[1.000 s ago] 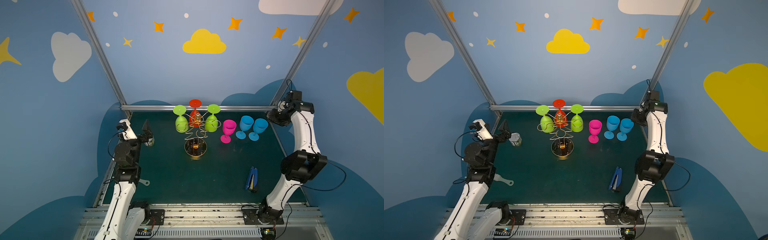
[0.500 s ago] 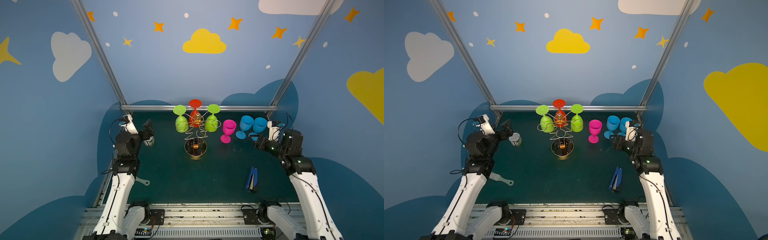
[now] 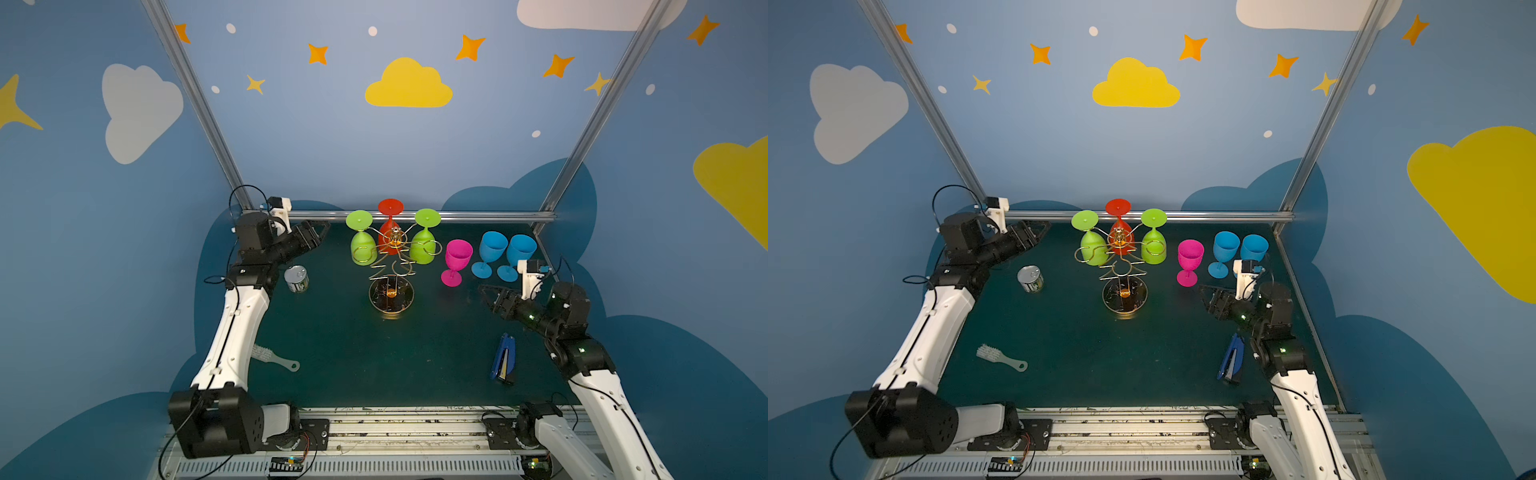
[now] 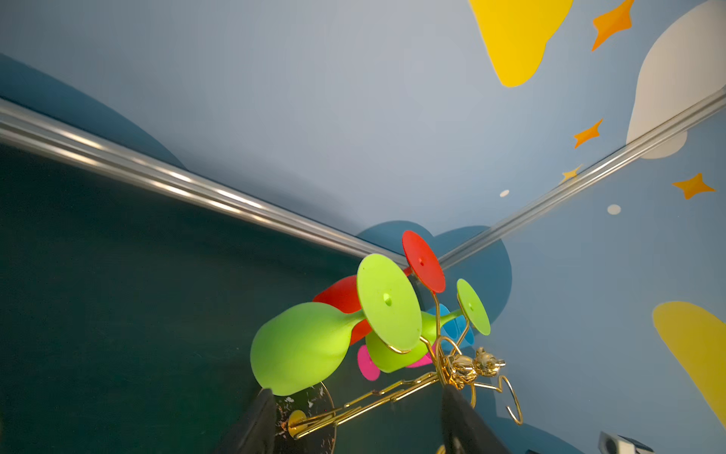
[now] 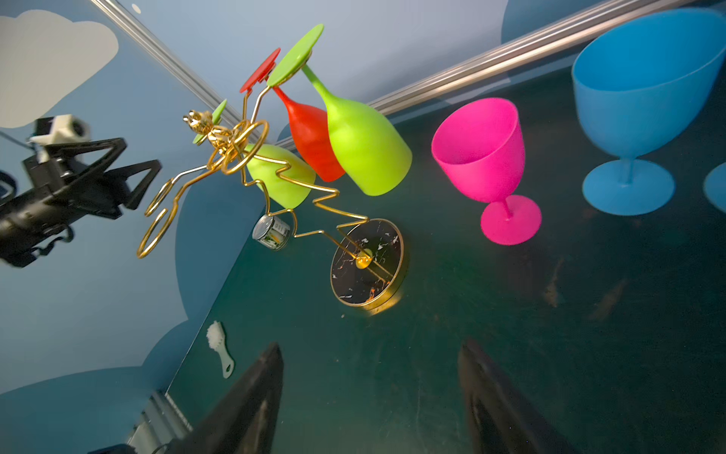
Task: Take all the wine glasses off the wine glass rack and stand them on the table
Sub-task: 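Reach the left gripper to the hanging green glass foot while the right gripper retracts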
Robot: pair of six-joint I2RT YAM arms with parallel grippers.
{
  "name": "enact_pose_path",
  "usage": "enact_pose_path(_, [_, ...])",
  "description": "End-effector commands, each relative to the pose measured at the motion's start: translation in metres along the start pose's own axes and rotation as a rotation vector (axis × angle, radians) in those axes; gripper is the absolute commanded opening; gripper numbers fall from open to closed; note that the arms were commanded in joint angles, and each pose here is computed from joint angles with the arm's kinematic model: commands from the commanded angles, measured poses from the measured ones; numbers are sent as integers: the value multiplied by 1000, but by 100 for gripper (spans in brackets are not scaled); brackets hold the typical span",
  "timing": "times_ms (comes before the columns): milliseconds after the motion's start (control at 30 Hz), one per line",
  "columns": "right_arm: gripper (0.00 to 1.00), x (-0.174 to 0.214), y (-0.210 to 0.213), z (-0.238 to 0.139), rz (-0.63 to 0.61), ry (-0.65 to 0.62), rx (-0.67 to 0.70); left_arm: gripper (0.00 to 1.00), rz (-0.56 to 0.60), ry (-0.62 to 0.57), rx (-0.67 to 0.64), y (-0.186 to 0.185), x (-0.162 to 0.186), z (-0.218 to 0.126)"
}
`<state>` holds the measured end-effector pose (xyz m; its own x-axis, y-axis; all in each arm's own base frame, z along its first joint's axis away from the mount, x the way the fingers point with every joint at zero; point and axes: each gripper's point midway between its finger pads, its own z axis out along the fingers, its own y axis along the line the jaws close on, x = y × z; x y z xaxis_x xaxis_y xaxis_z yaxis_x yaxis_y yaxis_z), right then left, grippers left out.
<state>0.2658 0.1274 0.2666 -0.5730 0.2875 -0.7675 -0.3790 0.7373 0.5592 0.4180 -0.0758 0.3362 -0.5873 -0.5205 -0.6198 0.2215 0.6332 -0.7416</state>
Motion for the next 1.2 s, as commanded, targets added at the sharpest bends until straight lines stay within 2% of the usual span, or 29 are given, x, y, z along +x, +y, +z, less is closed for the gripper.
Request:
enact_pose_path(0, [70, -5, 12, -1, -18, -31, -37, 62, -106, 104, 103, -9, 10, 15])
enact_pose_path(300, [70, 8, 23, -6, 4, -19, -83, 60, -97, 118, 140, -18, 13, 51])
enact_pose_path(767, [70, 20, 28, -1, 11, 0, -106, 61, -101, 116, 165, -23, 9, 56])
enact_pose_path(1033, [71, 24, 30, 1, 15, 8, -118, 50, -102, 156, 188, -29, 16, 75])
enact_pose_path(1167, [70, 23, 32, 0, 8, 7, -120, 37, -104, 154, 187, -29, 18, 78])
